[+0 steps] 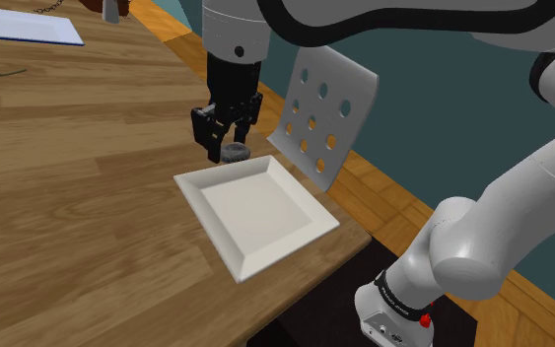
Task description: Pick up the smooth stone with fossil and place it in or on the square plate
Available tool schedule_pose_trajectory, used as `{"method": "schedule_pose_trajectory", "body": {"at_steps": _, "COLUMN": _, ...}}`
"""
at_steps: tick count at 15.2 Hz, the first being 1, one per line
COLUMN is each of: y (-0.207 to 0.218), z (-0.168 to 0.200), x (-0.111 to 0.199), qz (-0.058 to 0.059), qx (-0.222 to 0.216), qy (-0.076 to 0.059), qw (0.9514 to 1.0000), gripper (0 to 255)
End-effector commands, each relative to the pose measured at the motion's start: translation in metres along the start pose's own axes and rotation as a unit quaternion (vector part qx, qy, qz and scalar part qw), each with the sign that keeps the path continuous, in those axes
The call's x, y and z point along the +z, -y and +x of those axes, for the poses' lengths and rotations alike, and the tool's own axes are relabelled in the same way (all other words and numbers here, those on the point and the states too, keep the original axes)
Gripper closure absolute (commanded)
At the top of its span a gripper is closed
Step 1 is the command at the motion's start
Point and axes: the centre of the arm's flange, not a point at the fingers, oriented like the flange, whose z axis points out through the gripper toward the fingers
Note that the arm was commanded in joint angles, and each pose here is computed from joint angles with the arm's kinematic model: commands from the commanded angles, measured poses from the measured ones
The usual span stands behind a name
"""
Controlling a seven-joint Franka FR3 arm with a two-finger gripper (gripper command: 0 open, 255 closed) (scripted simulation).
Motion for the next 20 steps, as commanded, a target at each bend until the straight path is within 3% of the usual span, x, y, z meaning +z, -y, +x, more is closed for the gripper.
{"method": "schedule_pose_trajectory", "body": {"at_steps": 1, "y": 0.0, "z": 0.0, "x": 0.0, "qz": 0.0, "qx": 0.0, "qy": 0.0, "qw": 1.0, "gripper": 255}}
{"method": "schedule_pose_trajectory", "body": {"at_steps": 20, "y": 0.0, "z": -0.015, "x": -0.091, "qz": 0.0, "qx": 0.0, "qy": 0.0, "qw": 1.0, "gripper": 255}}
